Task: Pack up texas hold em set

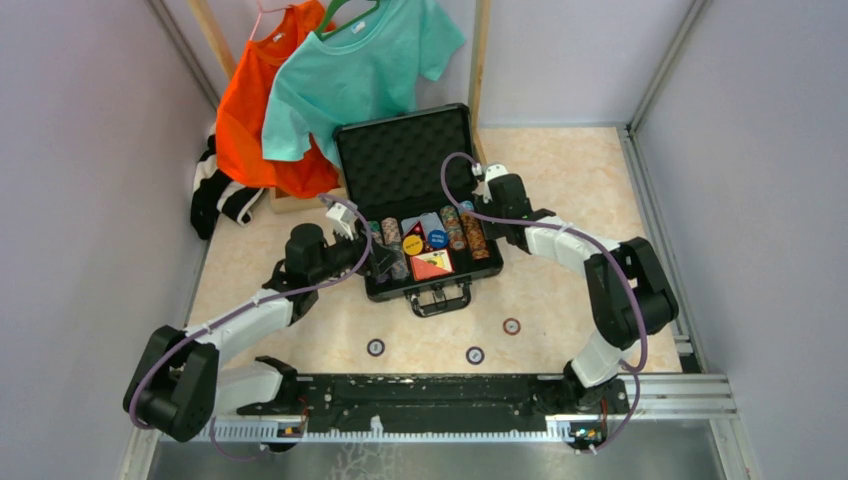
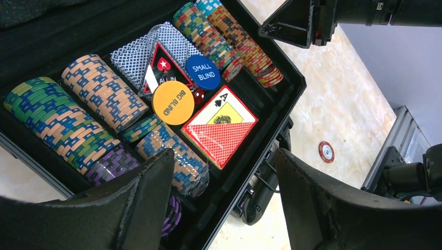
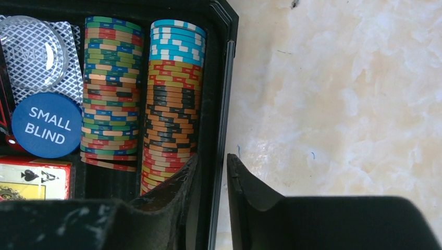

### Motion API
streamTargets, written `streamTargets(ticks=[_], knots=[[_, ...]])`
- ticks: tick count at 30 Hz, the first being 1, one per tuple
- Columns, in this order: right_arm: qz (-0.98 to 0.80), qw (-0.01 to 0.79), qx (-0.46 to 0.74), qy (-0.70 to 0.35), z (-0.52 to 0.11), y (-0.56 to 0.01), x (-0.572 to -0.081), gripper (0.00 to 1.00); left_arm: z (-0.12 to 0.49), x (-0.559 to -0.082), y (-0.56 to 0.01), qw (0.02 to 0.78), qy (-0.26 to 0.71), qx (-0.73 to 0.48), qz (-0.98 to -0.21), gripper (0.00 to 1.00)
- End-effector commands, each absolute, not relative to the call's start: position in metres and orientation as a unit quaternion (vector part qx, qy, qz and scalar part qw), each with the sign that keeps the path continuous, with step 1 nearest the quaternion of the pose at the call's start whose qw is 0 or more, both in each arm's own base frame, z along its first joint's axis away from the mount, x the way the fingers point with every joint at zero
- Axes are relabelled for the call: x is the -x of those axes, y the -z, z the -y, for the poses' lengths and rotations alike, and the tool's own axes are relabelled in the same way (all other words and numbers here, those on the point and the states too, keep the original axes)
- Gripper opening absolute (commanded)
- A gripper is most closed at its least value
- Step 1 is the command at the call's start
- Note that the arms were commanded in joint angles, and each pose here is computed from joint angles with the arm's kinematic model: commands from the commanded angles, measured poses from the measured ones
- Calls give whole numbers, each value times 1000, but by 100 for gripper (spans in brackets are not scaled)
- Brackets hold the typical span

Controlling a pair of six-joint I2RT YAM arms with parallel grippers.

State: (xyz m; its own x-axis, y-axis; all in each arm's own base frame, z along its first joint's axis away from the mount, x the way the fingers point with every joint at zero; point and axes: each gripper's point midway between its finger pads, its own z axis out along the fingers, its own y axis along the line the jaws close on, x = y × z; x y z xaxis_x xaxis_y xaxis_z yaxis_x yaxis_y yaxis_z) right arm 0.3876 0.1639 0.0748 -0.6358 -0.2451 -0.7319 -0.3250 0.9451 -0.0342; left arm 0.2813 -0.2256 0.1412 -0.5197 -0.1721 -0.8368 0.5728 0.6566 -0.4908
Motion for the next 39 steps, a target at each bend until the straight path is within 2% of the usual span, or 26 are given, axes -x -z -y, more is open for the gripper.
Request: streamTargets(ticks=[1,14,18,33,36,39], knots=[[-890,424,150,-71,-175,-89,-402,21,226,-283,-144,480,388,-133,-775,78],[-889,422,142,-102,-178,-88,-384,7,225,-281,-145,483,387,-134,-774,80],[-890,422,135,-108,-177,-89,-378,0,224,-279,-146,482,390,-132,-773,80],[-884,431,139,-118,-179,-103,-348,0,223,-278,-148,485,394,-125,-771,80],[-880,443,133,-111,-176,-110,-351,25,222,-279,-150,488,392,-122,-770,81],[-878,450,128,-97,-173,-115,-357,37,221,-280,-149,491,388,-119,-771,81]])
